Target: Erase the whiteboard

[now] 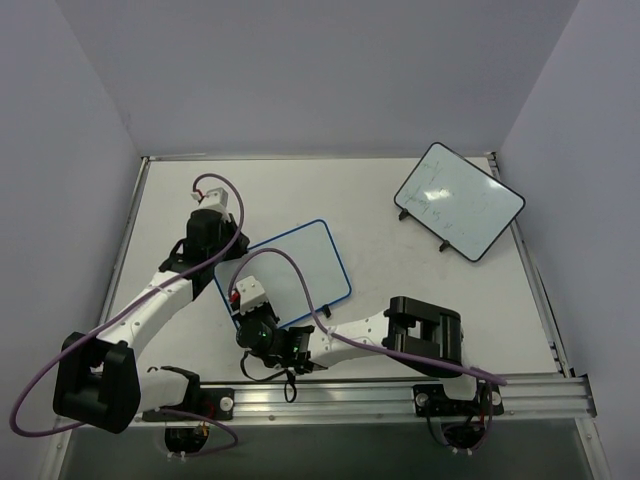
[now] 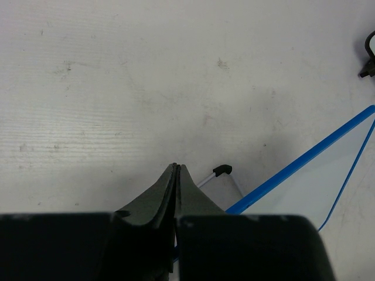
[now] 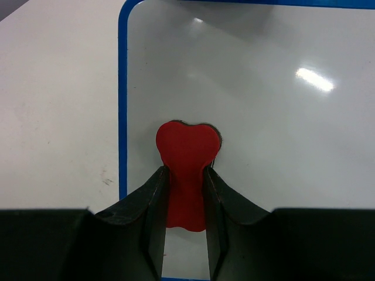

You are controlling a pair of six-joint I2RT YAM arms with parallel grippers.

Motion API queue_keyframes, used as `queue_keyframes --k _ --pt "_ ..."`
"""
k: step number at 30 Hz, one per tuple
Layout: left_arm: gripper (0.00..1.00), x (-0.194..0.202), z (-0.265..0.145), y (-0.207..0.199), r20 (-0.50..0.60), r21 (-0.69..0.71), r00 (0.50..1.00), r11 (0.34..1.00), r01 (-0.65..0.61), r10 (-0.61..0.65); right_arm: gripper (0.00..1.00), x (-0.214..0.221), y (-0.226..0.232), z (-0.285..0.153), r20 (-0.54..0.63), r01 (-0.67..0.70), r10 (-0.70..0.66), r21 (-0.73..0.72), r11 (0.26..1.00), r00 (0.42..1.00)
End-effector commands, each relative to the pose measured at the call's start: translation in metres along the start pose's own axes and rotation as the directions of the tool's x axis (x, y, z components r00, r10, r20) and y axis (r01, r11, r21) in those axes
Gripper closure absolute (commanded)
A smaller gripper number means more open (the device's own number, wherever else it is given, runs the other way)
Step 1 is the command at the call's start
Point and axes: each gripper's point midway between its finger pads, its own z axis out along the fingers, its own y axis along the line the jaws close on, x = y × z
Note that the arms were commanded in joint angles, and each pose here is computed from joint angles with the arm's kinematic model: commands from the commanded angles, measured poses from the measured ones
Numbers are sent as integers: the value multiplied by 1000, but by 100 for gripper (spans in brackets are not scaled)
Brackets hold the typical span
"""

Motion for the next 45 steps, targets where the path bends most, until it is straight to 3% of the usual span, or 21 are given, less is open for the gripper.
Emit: queue_keyframes --k 1,33,45 --pt "93 8 -5 -16 -56 40 998 999 -16 18 100 10 7 3 -26 51 -51 -3 999 998" --pt "94 9 -3 -24 -62 53 997 998 -32 35 100 46 18 -21 -64 96 -96 -10 995 993" --pt "94 15 1 -27 -75 59 996 998 -34 39 100 57 -2 -25 -81 93 -90 39 995 993"
